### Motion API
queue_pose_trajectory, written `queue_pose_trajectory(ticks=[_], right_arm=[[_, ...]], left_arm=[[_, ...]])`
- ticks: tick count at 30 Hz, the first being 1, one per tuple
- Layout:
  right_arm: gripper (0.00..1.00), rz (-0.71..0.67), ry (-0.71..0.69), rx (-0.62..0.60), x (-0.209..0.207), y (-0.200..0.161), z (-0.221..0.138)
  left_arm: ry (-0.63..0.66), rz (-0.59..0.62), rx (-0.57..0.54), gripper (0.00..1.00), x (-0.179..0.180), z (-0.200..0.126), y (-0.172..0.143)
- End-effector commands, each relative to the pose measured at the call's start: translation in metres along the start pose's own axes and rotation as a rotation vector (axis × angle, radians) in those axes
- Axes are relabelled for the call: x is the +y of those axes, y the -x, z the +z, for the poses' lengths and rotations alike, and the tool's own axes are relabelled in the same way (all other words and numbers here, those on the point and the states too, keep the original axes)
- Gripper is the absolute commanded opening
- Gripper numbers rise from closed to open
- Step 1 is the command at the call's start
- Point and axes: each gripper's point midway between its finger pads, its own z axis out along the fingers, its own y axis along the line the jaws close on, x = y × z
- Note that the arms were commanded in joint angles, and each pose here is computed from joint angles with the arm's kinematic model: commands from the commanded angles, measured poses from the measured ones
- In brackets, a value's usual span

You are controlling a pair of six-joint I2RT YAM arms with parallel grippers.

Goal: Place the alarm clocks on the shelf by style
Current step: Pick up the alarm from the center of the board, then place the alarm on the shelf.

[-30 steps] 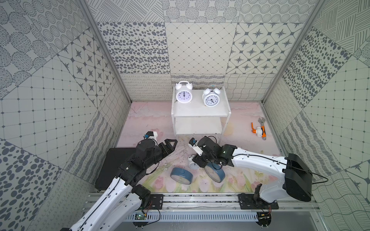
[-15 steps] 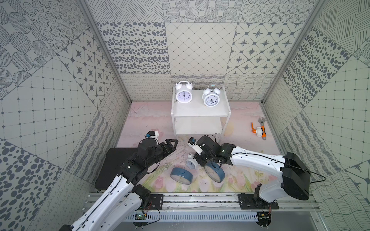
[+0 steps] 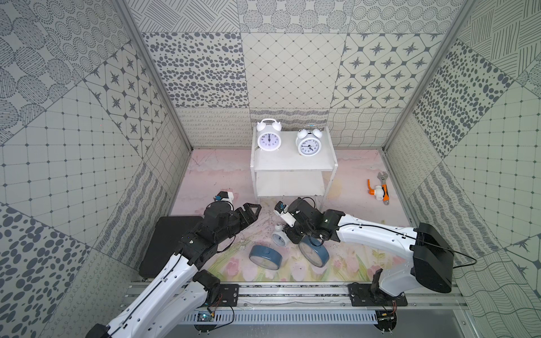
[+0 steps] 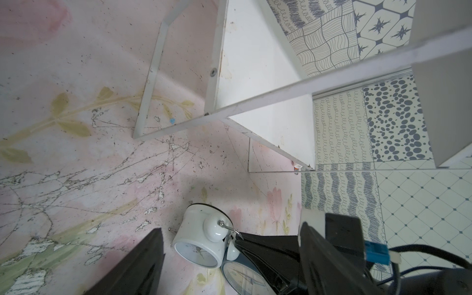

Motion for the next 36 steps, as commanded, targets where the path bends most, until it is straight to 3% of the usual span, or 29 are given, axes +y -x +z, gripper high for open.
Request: queue_pose_trajectory(ticks=[1, 10, 13, 17, 19, 24, 29, 36], right_arm=[[0.0, -0.016, 0.028, -0.127, 0.005, 0.036, -0.035], [0.0, 0.025, 0.036, -0.271, 0.004, 0.062, -0.11], [0.0, 0.045, 0.136, -0.341, 0.018, 0.076, -0.144], [0.0, 0.07, 0.387, -0.416, 0.044, 0.092, -0.195], [0.0, 0.098, 0.516, -0.452, 0.048, 0.098, -0.222], [0.0, 0.142, 0.775, -0.497, 0.046, 0.111, -0.273], [0.0, 0.157, 0.85, -0.515, 0.036, 0.123, -0.287], [0.0, 0.159, 0.948, -0.534, 0.036, 0.134, -0.295]], left_arm=[[-0.037, 0.044, -0.043, 0.87, -0.012, -0.005, 0.01], [-0.134, 0.155, -0.05, 0.97, -0.047, -0.026, 0.018], [-0.336, 0.235, 0.021, 1.0, -0.089, -0.039, 0.006], [-0.681, 0.344, 0.193, 1.0, -0.152, -0.077, -0.021], [-0.751, 0.395, 0.276, 1.0, -0.167, -0.093, -0.031], [-0.822, 0.495, 0.374, 1.0, -0.188, -0.116, -0.039], [-0.892, 0.469, 0.411, 1.0, -0.205, -0.122, -0.037], [-0.842, 0.438, 0.44, 1.0, -0.194, -0.103, -0.04]])
